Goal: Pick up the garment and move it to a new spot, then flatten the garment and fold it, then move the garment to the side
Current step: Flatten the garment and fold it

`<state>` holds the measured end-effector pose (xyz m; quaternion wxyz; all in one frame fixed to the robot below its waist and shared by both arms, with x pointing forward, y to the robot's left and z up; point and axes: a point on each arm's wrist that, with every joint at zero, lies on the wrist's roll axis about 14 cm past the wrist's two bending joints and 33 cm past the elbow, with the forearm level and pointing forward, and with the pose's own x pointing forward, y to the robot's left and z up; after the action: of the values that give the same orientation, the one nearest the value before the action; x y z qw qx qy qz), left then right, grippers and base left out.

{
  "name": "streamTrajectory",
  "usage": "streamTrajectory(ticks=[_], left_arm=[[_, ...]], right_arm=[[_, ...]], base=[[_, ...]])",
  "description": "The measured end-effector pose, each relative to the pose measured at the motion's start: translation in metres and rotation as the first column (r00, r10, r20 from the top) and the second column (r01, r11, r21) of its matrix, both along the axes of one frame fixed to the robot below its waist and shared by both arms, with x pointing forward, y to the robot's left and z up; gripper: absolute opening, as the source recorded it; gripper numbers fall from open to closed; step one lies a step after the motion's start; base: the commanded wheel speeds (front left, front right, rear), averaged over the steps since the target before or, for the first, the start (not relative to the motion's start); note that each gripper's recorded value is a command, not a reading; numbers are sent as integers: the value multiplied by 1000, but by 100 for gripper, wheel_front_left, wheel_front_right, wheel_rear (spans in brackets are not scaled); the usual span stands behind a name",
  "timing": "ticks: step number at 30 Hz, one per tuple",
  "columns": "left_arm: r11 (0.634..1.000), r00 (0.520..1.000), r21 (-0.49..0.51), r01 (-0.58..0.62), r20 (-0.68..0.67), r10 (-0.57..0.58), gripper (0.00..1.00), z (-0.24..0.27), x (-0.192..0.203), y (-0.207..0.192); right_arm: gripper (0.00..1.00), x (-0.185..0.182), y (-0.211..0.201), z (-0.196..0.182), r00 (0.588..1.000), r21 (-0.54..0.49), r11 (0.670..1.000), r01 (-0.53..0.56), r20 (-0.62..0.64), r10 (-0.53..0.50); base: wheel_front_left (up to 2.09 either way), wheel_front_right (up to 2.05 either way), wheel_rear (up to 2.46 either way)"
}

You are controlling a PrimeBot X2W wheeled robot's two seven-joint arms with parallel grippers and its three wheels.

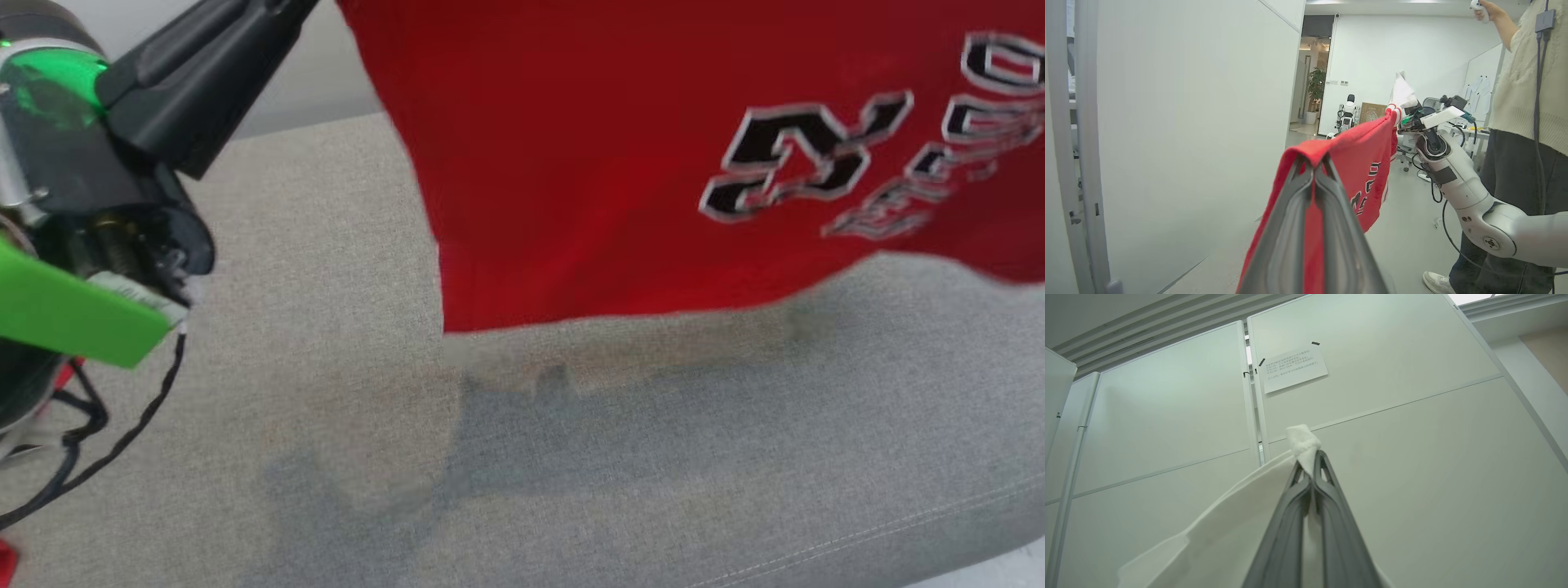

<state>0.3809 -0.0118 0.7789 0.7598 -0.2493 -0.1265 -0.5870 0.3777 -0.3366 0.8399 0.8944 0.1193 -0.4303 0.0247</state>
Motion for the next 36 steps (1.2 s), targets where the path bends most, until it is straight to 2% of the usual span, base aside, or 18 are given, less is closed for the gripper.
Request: streamTrajectory(ticks=[4,8,11,14,16,17,18,20,21,23,25,26,29,31,33,36], left_arm=[[996,997,23,-82,17,82,0,29,-14,24],[982,973,61,-177,-142,184,0,20,16,43],[957,906,180,-227,-322,275,0,-35,61,56],[927,790,316,-201,-508,344,0,-120,93,61],[879,746,428,-209,-511,426,0,-162,106,68],[853,738,461,-244,-483,472,0,-170,116,76],[818,754,431,-380,-367,544,0,-146,142,89],[814,789,317,-487,-242,565,0,-90,160,90],[816,803,243,-524,-177,569,0,-60,163,90],[810,818,156,-565,-24,575,0,-15,159,86],[804,808,86,-588,109,579,0,7,154,86],[804,808,86,-588,109,579,0,7,154,86],[793,790,76,-604,191,583,0,-12,159,87],[785,798,148,-602,131,588,0,-62,170,88],[763,809,312,-566,34,587,0,-145,172,87],[693,757,508,-512,-115,643,0,-260,156,104]], right_arm=[[0,-15,26,12,990,-9,991,-136,-37,136],[0,12,44,-30,949,29,976,-214,-232,215],[0,49,63,-88,873,139,960,-245,-400,281],[0,85,96,-156,752,211,945,-249,-572,327],[0,105,119,-184,693,262,933,-246,-626,358],[0,116,127,-187,689,272,933,-237,-630,358],[0,137,126,-156,759,286,936,-207,-556,338],[0,148,115,-94,874,222,956,-194,-404,271],[0,148,114,-64,909,183,963,-200,-333,252],[0,146,120,-19,950,94,973,-212,-214,228],[0,153,134,-10,954,50,970,-239,-175,244],[0,153,134,-10,954,50,970,-239,-175,244],[0,178,154,-57,925,64,960,-273,-256,280],[0,194,155,-119,880,103,959,-263,-383,282],[0,198,147,-195,801,167,962,-216,-533,272],[0,173,129,-307,636,227,968,-103,-734,239]], base=[[0,0,0],[0,0,0],[0,0,0],[0,0,0],[0,0,0],[0,0,0],[0,0,0],[0,0,0],[0,0,0],[0,0,0],[0,0,0],[0,0,0],[0,0,0],[0,0,0],[0,0,0],[0,0,0]])
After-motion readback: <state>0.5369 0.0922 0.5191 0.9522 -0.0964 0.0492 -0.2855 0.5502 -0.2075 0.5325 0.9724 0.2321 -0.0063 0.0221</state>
